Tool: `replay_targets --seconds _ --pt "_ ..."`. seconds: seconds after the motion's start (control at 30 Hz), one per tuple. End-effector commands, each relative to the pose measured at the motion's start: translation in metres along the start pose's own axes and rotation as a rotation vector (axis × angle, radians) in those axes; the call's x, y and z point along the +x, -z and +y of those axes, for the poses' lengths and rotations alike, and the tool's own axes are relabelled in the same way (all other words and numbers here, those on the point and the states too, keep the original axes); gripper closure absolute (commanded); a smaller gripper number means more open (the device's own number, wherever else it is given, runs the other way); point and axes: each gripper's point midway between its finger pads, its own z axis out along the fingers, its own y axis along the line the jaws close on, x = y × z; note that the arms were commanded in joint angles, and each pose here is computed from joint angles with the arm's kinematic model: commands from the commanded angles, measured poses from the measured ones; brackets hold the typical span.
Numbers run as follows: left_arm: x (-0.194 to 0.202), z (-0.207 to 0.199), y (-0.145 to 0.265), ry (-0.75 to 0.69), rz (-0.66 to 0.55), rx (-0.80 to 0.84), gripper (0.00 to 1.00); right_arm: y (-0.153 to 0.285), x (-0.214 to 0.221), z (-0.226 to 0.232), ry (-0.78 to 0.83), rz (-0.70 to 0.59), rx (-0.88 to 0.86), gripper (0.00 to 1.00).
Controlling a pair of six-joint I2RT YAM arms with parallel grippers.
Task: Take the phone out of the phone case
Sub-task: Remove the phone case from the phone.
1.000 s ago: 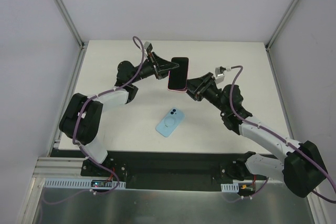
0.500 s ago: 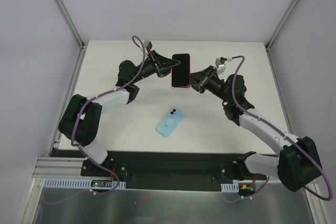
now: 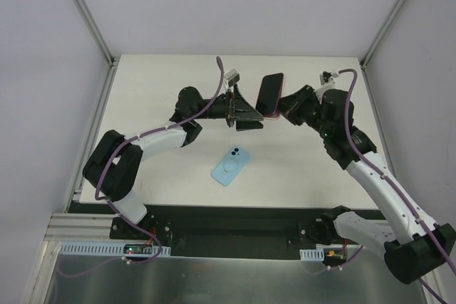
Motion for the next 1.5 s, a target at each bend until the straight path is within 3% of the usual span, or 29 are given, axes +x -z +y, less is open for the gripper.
replay_targets --seconds 0.0,0.17,0.43,0.7,1.1,1.2,1.47 --pt "0.016 -0.014 0.014 -0.118 0.112 0.01 0.31 0.048 -0.031 -0.039 0.236 -0.122 0.303 0.99" --pt "0.0 -0.001 0.029 -0.088 0.057 -0.033 0.27 0.067 -0.028 -0.091 0.35 -0.096 0.52 0.99" --pt "-0.012 0.011 0.05 -0.083 0.002 -0.098 0.27 0.072 0.006 -0.165 0.441 0.149 0.81 0.99" --pt "-0.02 0.017 0.057 -0.106 -0.013 -0.176 0.27 0.055 0.037 -0.193 0.58 0.312 0.944 0.99" --pt "-0.023 0.02 0.069 -0.101 -0.03 -0.197 0.27 0.063 0.063 -0.238 0.622 0.319 1.062 0.98" --pt "-0.023 0.022 0.069 -0.101 -0.033 -0.2 0.27 0.065 0.069 -0.25 0.613 0.329 1.081 0.89" --pt "-0.023 0.019 0.068 -0.104 -0.027 -0.196 0.27 0.066 0.08 -0.274 0.582 0.318 1.119 0.84"
